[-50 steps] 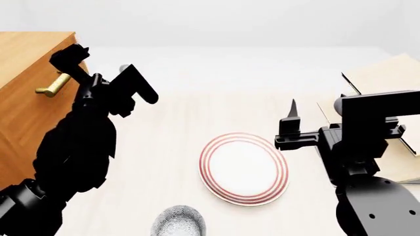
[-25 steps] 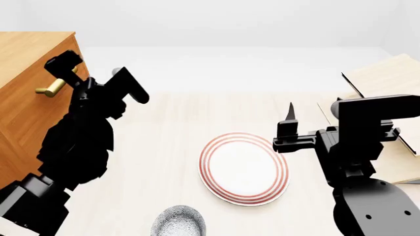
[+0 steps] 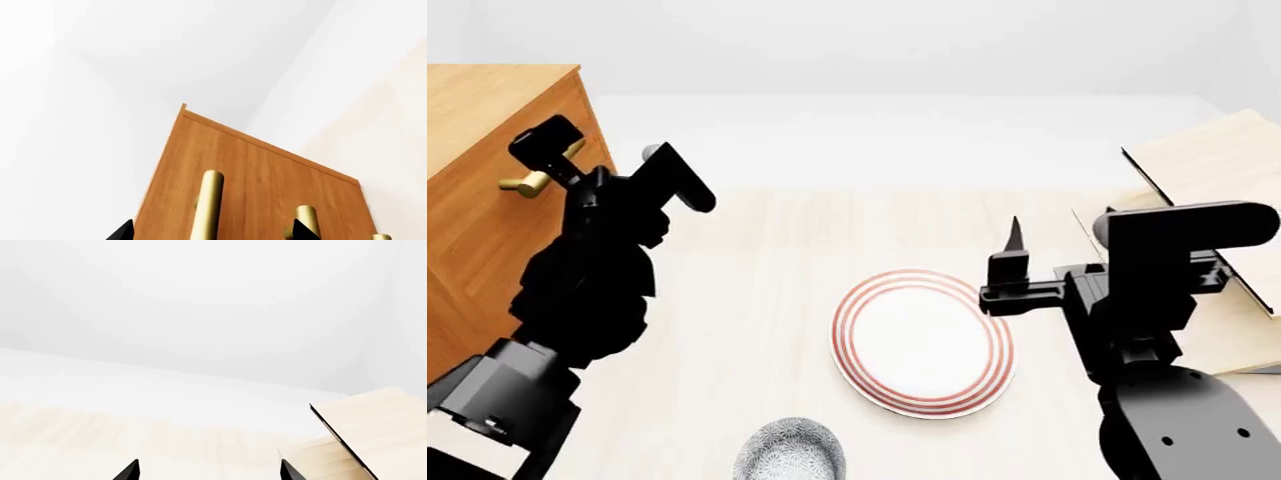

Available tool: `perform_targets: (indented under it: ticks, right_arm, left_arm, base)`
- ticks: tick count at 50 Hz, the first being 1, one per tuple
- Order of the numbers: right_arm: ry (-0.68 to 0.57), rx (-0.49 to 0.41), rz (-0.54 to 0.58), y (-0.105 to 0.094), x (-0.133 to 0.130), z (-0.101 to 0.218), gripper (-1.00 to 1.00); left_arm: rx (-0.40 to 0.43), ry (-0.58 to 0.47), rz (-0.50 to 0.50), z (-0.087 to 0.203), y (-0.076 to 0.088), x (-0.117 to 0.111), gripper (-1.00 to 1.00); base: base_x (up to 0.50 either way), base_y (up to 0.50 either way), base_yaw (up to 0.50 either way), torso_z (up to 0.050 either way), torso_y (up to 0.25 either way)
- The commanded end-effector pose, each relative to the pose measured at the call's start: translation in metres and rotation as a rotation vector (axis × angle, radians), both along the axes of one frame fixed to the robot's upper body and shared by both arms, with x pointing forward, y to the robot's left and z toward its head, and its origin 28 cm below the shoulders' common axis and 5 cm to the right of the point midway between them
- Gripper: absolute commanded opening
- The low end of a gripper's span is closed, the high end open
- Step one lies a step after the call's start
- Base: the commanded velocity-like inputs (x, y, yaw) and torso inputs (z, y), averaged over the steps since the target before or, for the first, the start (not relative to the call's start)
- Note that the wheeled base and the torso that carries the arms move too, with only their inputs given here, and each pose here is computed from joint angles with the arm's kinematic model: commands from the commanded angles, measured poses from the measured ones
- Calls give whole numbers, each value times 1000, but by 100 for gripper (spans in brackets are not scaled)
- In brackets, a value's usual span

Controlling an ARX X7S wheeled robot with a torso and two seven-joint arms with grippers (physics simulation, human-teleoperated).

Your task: Open the top drawer of the cabinet and put the bowl in it.

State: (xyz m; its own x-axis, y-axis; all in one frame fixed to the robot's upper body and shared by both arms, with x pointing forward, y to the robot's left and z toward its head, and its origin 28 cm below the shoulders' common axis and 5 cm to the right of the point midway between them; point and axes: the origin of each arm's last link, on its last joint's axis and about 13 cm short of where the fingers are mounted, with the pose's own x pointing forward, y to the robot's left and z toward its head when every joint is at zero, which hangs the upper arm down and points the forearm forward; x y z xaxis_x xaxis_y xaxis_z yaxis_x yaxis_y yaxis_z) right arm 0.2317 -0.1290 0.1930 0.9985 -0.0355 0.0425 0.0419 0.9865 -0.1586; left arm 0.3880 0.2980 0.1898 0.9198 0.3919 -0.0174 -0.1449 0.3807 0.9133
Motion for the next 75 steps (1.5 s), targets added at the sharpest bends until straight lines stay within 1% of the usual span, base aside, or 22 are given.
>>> perform_targets:
  ticks: [1,14,21,36,43,49,59,60,75]
  right_arm:
    - [11,1,1,0,3,-4,100]
    - [29,0,3,3,12,-6,100]
    - [24,8,-1,2,12,-4,100]
    - [14,15,-9,0,10,-1,100]
    - [16,13,-10,0,11,-2,100]
    - [16,13,-9,0,12,-2,100]
    - [20,13,-8,0,12,-3,100]
    - [20,14,-8,0,12,-4,100]
    - [25,15,-9,0,12,-6,100]
  left_arm:
    - [-6,14,45,-4,7,6,100]
    - [-18,30,87,-10,16,17,100]
    - [-22,35,110,-9,21,20,100]
    - [-29,32,171,-4,34,16,100]
    - [-34,35,197,-6,41,13,100]
    - [-38,38,206,-9,43,12,100]
    - [-52,47,208,-14,43,11,100]
    - [-53,46,210,-14,43,11,-100]
    - [-51,37,209,-16,42,11,-100]
  base:
    - [0,0,0,0,0]
    - [0,0,0,0,0]
    - [0,0,0,0,0]
    - [0,0,0,0,1]
    - [0,0,0,0,0]
    - [0,0,0,0,0]
    - [0,0,0,0,0]
    - [0,0,0,0,0]
    - [0,0,0,0,0]
